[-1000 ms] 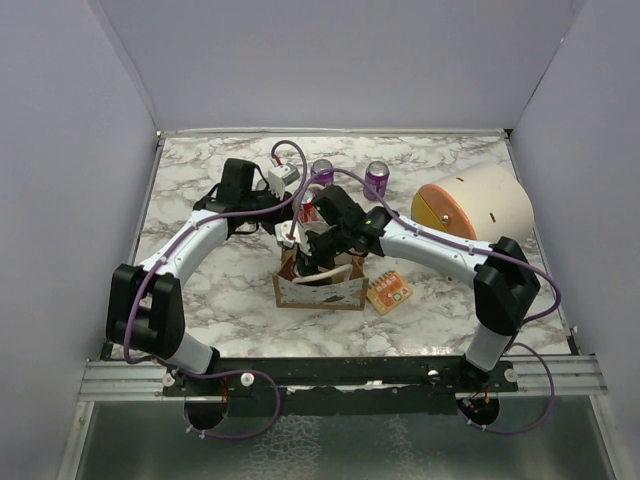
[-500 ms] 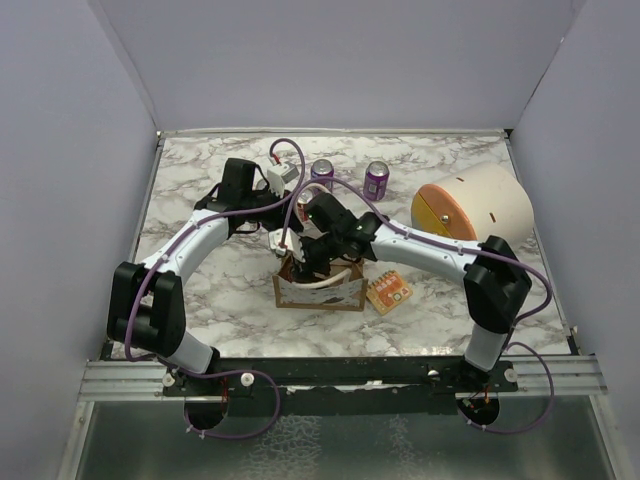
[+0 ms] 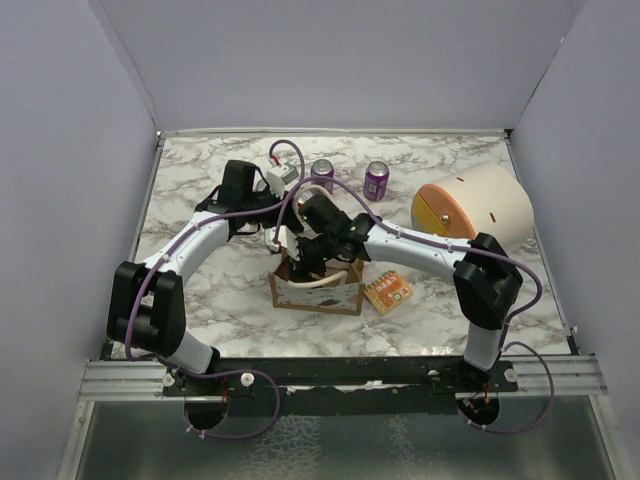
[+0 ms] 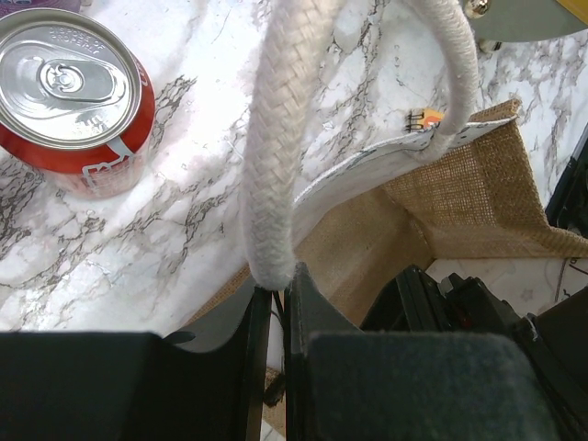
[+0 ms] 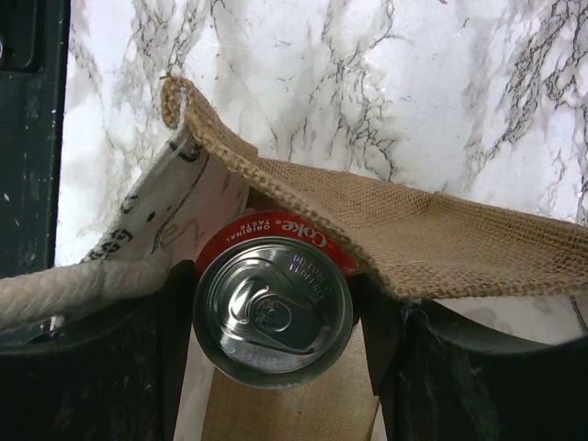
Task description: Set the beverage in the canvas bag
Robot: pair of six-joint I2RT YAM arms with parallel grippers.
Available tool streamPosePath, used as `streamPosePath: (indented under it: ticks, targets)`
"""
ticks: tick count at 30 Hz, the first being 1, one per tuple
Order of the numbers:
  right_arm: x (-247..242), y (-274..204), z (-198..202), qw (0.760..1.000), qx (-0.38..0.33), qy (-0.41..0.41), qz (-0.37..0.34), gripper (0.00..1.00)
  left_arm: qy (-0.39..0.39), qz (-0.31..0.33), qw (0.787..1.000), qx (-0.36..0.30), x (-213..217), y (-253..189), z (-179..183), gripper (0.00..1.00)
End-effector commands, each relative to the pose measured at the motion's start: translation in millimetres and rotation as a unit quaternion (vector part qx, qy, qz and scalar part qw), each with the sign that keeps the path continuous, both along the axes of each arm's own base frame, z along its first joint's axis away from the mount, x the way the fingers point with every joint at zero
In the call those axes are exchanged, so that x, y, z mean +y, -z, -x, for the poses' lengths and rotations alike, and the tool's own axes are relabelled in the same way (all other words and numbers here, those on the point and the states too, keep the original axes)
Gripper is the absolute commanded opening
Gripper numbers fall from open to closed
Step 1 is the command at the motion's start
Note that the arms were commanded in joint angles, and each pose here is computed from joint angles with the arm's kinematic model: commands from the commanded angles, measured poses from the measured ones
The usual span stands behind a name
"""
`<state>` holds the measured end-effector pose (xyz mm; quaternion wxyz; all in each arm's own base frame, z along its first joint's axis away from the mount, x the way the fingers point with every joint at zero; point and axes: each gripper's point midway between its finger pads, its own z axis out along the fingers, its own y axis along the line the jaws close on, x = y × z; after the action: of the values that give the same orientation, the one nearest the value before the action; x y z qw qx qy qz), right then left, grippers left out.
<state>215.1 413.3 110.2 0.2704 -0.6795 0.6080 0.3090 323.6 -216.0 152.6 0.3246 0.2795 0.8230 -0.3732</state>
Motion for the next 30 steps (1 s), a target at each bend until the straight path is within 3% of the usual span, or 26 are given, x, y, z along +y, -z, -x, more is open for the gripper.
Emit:
streamPosePath:
  ticks: [1, 10, 30]
  targets:
    - [23.0, -16.0, 0.6, 0.999, 0.001, 0.0, -0.041, 0.19, -0.008, -0.015, 1.0, 0.004, 3.7, 10.1, 3.7, 0.0]
    - [14.6, 10.4, -0.7, 1.0, -0.001, 0.012, -0.019, 0.26, -0.003, -0.014, 1.0, -0.012, 4.3, 6.9, 6.0, 0.0]
    - [12.2, -16.5, -5.5, 0.998, -0.04, 0.015, -0.046, 0.7, 0.018, -0.003, 0.997, -0.078, 4.9, -9.6, 11.4, 0.0]
